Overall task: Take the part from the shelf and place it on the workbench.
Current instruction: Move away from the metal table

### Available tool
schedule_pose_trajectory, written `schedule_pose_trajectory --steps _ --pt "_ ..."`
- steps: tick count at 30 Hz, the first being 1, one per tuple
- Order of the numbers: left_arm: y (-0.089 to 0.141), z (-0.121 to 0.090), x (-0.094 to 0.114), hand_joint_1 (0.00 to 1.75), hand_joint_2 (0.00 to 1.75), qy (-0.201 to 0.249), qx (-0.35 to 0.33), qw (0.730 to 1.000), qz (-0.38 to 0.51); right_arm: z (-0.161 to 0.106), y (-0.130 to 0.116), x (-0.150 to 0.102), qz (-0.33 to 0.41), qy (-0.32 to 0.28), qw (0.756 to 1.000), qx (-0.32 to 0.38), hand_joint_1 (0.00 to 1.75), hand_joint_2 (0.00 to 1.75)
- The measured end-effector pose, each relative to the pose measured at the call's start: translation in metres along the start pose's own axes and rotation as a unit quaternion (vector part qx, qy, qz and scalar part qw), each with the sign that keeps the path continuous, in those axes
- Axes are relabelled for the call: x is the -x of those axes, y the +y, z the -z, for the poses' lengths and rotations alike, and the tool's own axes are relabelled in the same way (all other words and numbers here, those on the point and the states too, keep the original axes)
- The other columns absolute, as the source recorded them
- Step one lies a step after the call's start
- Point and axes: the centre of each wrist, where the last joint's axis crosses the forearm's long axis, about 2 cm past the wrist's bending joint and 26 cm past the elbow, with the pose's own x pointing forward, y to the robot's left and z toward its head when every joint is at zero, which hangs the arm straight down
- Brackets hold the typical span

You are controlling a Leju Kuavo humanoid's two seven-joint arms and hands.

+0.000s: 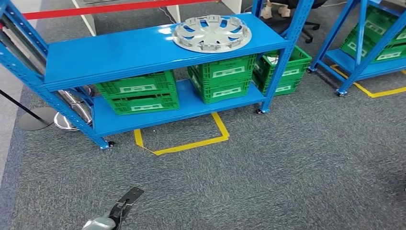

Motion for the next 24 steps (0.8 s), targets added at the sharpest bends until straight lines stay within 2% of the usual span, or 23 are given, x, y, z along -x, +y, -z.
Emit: schedule_pose_trajectory --steps 24 --pt "-0.0024 -0.0006 0.0033 0.0 0.0 0.004 0.002 1.0 0.003 0.0001 0.0013 0.0002 0.003 -0.001 1.0 -0.003 0.0 0.0"
